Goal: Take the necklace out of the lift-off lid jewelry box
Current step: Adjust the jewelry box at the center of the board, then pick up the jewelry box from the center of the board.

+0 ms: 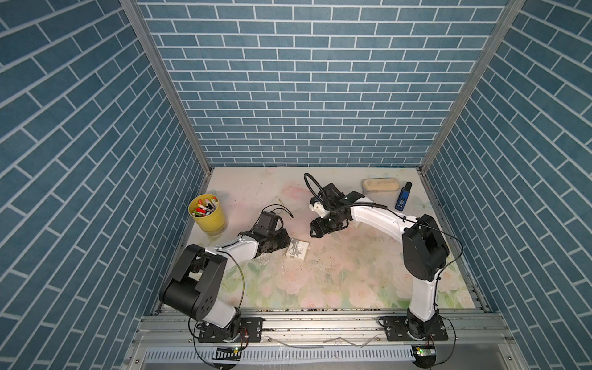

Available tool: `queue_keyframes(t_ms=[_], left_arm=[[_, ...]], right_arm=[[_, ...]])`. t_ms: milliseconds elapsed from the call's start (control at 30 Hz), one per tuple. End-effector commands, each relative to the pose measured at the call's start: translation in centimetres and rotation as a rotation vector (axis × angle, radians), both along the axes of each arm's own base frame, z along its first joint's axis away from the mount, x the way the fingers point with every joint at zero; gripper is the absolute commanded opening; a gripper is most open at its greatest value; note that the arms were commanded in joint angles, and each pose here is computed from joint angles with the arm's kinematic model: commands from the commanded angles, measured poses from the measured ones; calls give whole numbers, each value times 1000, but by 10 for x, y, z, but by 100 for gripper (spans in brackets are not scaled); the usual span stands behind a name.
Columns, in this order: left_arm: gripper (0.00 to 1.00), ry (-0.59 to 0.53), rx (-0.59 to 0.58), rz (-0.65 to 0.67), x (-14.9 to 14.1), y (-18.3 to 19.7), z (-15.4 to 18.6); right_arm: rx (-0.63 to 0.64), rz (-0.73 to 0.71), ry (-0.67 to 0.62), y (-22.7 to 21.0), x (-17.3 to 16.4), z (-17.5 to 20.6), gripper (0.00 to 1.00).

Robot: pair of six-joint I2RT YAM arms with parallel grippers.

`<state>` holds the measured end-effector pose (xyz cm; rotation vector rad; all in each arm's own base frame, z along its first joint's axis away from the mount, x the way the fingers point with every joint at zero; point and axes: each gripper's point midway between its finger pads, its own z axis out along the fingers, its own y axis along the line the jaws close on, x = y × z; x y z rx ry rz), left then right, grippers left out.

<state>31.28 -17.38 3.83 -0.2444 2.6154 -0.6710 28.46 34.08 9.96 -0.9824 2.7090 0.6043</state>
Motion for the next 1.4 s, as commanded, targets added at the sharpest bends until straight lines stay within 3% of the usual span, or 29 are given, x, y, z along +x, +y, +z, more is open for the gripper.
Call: queue_keyframes(t_ms=[0, 33, 67, 267, 500, 1000, 1367], left_arm=[[33, -7, 44, -2, -1, 8, 3], [36, -12, 47, -1, -2, 9, 6], [39, -12, 52, 4, -3, 13, 7], [54, -6, -22, 74, -14, 36, 10], [58, 1, -22, 115, -30, 56, 10], [61, 9, -2, 142, -35, 70, 8], [62, 13, 5, 149, -37, 74, 7]], right_arm=[[-35, 164, -76, -1, -21, 14, 82], [-56, 188, -93, -1, -23, 14, 96], [-78, 224, -107, 2, -26, 13, 99], [-142, 443, -174, 27, -38, 0, 99], [-76, 581, -108, 54, -48, -11, 99], [-101, 623, -51, 72, -52, -47, 99], [-165, 568, -112, 74, -38, -64, 99]])
